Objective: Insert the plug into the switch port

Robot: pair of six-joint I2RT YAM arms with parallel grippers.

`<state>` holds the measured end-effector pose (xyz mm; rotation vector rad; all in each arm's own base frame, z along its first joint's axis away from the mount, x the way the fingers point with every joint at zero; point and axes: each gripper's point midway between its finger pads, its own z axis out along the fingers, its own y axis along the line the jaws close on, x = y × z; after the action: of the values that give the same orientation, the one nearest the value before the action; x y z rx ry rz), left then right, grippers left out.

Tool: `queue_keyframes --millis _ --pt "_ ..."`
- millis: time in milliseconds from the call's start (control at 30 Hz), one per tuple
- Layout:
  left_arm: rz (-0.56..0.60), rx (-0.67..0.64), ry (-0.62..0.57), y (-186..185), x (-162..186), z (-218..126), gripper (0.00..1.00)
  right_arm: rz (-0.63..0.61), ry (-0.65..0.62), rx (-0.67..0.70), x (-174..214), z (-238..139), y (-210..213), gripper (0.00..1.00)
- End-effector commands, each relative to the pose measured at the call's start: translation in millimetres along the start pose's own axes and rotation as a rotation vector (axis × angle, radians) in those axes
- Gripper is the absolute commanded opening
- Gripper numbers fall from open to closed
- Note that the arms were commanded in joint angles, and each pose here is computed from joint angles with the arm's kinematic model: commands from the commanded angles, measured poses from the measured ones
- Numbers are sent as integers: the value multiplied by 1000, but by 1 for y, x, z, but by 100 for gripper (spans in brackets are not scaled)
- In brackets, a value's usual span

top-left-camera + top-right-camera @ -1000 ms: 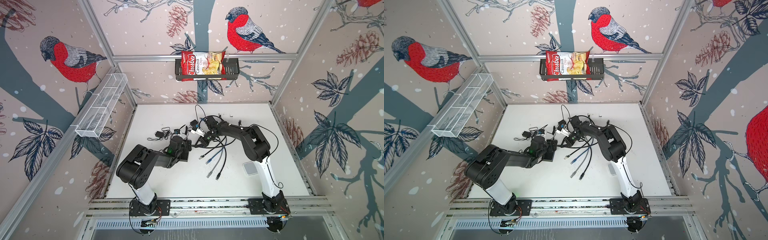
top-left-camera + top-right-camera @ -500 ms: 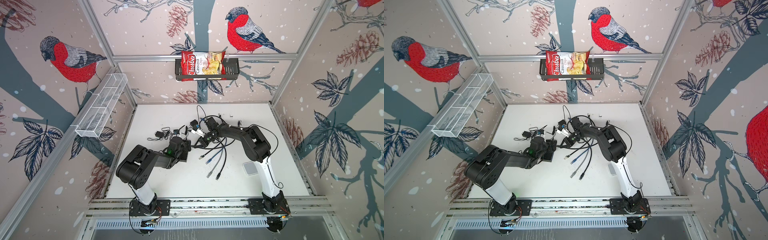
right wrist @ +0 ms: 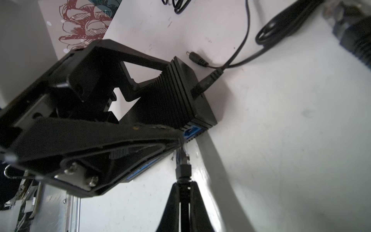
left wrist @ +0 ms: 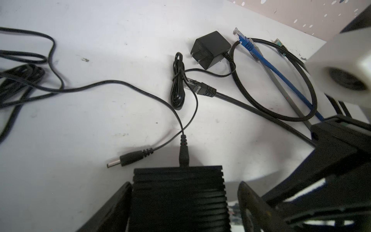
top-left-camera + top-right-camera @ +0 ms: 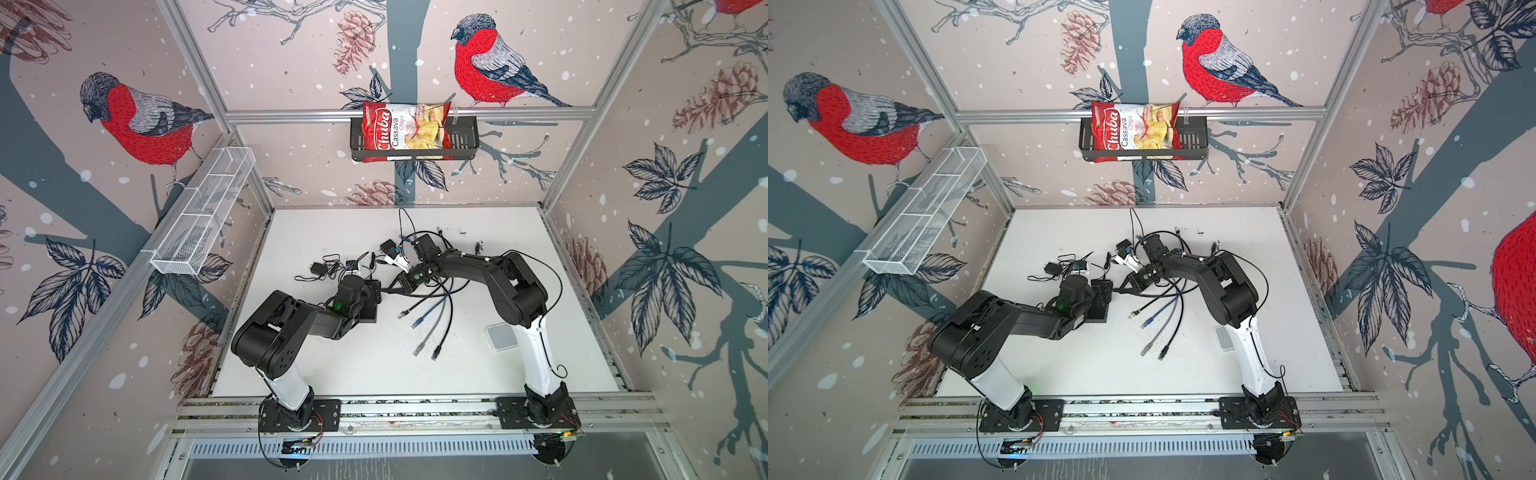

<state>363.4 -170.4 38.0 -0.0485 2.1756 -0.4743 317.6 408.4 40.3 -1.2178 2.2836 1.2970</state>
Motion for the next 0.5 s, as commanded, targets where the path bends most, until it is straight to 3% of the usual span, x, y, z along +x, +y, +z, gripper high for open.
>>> queue_keyframes --millis 0,467 --pt "-24 84 -18 -16 -6 -2 81 -47 -76 17 -22 0 5 1" --pt "-16 87 -35 -16 -9 -6 80 -89 -75 -36 -18 4 27 0"
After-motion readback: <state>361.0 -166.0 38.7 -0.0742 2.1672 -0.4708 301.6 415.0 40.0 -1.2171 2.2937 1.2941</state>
